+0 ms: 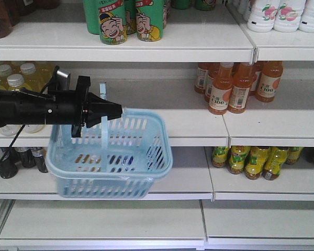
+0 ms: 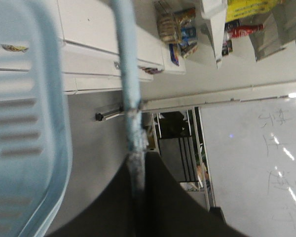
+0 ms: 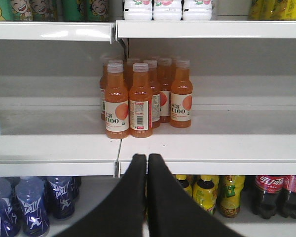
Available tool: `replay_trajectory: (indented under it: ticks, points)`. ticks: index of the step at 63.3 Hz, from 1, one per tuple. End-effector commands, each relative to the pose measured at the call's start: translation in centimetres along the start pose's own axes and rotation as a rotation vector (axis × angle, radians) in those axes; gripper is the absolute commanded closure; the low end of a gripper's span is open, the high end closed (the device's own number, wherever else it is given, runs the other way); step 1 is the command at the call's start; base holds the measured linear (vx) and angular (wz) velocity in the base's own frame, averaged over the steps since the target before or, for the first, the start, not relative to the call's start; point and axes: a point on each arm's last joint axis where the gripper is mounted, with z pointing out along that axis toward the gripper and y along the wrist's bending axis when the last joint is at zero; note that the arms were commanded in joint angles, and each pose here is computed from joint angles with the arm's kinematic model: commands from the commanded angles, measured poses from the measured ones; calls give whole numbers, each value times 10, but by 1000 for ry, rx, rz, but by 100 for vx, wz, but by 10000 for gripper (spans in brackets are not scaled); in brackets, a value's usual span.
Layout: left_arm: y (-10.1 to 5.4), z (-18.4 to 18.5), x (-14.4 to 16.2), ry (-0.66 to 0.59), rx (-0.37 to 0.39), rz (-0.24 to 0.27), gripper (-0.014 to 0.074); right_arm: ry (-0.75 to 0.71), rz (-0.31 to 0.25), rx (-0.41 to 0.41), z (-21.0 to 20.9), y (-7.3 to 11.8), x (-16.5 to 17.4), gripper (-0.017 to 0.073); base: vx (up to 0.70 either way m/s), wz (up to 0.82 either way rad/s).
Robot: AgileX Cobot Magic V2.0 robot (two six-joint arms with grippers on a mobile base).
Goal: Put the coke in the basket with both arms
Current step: 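Close the left gripper on the handle and lift the basket off the shelf, then turn the base away from the shelf holding the basket in the left gripper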
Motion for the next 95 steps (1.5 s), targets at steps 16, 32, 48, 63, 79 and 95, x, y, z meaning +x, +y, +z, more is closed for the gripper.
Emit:
replay_trajectory:
  ticks: [16,32,48,63,79,95]
  points:
    - [-20,3,87,117,117,80,601,-79,-13,-3,-1,0,-4,567,0,0]
    - [4,19,140,169,132,50,601,-79,-13,-3,-1,0,-4,567,0,0]
    - [4,29,159,238,135,49,601,-78,-13,-3,-1,0,-4,567,0,0]
    - [5,30,158,230,113,52,601,-79,-13,-3,-1,0,-4,567,0,0]
    - [8,31,157,218,85,55,601,-79,-13,-3,-1,0,-4,567,0,0]
    - [8,31,157,218,85,55,601,-79,-13,-3,-1,0,-4,567,0,0]
